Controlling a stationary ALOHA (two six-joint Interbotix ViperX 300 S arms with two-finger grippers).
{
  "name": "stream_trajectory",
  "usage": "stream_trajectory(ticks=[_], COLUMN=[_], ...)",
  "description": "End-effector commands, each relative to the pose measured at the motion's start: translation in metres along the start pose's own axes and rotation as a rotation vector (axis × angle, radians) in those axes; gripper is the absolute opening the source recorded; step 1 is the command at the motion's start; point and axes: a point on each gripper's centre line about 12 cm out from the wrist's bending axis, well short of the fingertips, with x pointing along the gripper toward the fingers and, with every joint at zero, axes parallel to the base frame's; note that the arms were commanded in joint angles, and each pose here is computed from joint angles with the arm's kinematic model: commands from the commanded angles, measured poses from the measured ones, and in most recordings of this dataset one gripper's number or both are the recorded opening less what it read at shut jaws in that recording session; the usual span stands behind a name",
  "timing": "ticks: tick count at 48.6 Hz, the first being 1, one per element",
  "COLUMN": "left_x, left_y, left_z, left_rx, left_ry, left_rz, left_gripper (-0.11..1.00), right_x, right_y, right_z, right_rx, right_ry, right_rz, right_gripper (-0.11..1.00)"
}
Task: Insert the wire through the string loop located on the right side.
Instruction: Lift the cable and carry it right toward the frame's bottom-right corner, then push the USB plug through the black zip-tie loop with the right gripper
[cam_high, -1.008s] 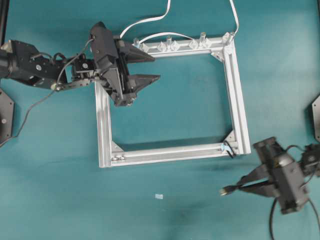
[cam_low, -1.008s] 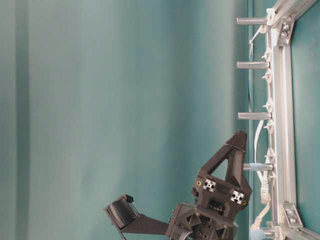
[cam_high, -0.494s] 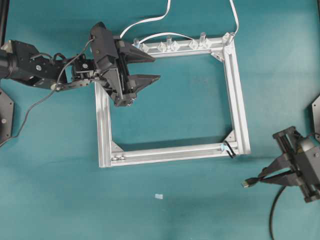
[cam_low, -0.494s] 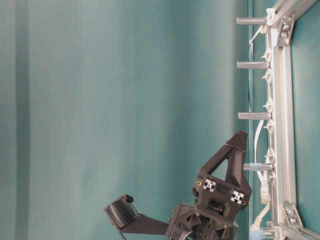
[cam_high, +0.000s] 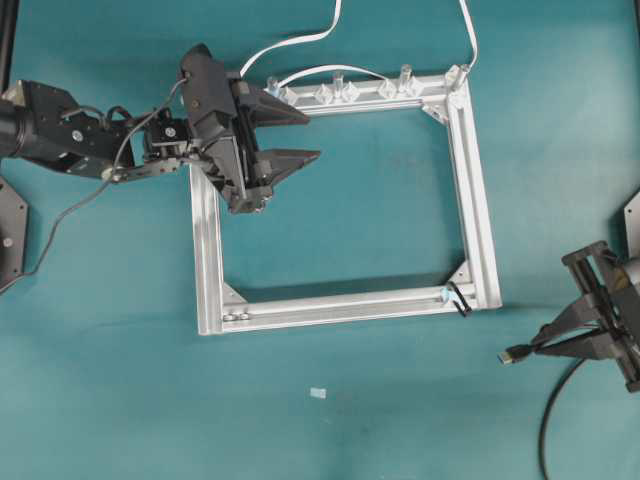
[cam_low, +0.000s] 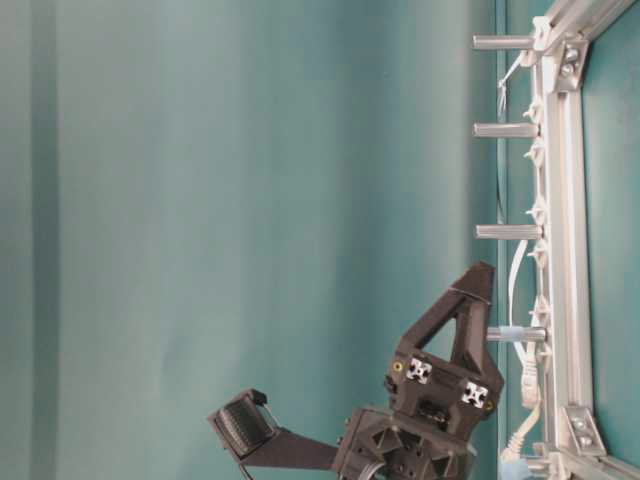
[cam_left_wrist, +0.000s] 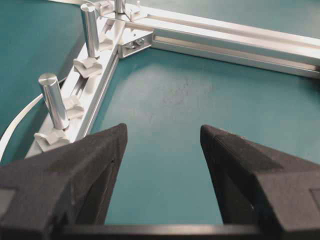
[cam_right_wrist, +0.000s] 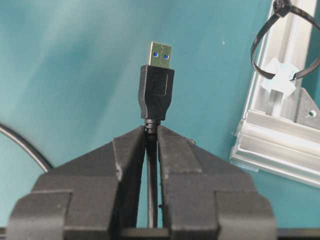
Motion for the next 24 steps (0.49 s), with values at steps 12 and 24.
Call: stream_trajectory(ticks=[12, 24], left_x=[-0.003, -0.003], left_y=[-0.001, -0.002], left_z=[0.014, 0.013], left_rx=[-0.008, -0.006], left_ry=[-0.041, -0.038], left_rz=[-0.004, -0.006], left_gripper=[0.66, 0.66], right_x=[-0.001, -0.004], right_y=[-0.023, -0.040], right_z=[-0.002, -0.010], right_rx=[0.023, 0.058], right_ry=[-0.029, -0.017], right_rz=[-0.101, -0.169], right_gripper=[0.10, 0.10])
